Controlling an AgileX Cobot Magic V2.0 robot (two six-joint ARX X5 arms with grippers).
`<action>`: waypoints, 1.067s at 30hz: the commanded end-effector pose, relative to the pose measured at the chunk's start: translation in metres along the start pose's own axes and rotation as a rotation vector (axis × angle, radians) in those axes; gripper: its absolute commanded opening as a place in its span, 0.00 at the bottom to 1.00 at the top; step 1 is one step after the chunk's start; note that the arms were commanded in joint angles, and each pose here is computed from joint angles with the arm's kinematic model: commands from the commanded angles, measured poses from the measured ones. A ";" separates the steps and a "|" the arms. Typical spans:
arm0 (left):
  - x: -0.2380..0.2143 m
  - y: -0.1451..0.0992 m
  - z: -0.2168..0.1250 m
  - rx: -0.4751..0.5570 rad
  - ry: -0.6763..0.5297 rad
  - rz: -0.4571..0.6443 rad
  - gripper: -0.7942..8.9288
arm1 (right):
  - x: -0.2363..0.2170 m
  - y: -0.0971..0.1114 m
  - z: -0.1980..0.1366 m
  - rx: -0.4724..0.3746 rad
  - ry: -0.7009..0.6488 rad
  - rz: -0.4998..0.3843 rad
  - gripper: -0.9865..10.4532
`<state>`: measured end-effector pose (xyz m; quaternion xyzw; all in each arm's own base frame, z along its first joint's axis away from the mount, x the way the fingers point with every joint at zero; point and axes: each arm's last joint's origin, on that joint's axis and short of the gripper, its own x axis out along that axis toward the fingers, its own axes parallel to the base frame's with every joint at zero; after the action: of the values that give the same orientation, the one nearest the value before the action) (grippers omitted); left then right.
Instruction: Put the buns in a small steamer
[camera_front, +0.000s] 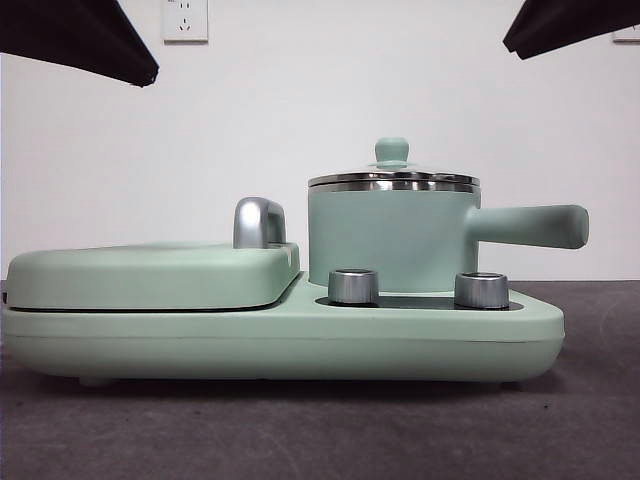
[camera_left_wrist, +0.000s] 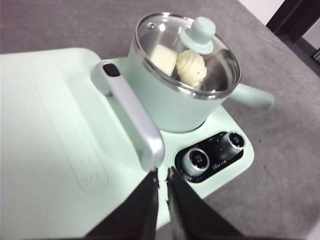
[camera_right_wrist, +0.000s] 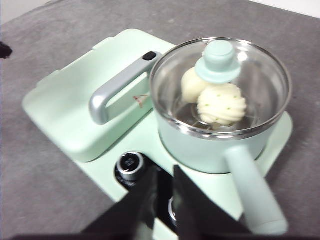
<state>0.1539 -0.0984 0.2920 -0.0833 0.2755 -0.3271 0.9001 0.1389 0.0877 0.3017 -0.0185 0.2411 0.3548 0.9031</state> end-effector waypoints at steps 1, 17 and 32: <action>0.000 -0.001 0.001 -0.001 -0.002 -0.006 0.10 | 0.000 0.001 0.002 0.006 -0.006 0.018 0.10; -0.012 0.009 -0.001 0.110 -0.078 0.058 0.10 | 0.000 0.001 0.003 0.003 -0.018 0.010 0.10; -0.049 0.072 -0.112 0.103 -0.443 0.589 0.10 | 0.000 0.001 0.003 0.004 -0.018 0.007 0.10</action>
<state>0.1006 -0.0095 0.2028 -0.0301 0.0716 -0.0463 0.9959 0.1390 0.0880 0.3021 -0.0177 0.2388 0.3573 0.9028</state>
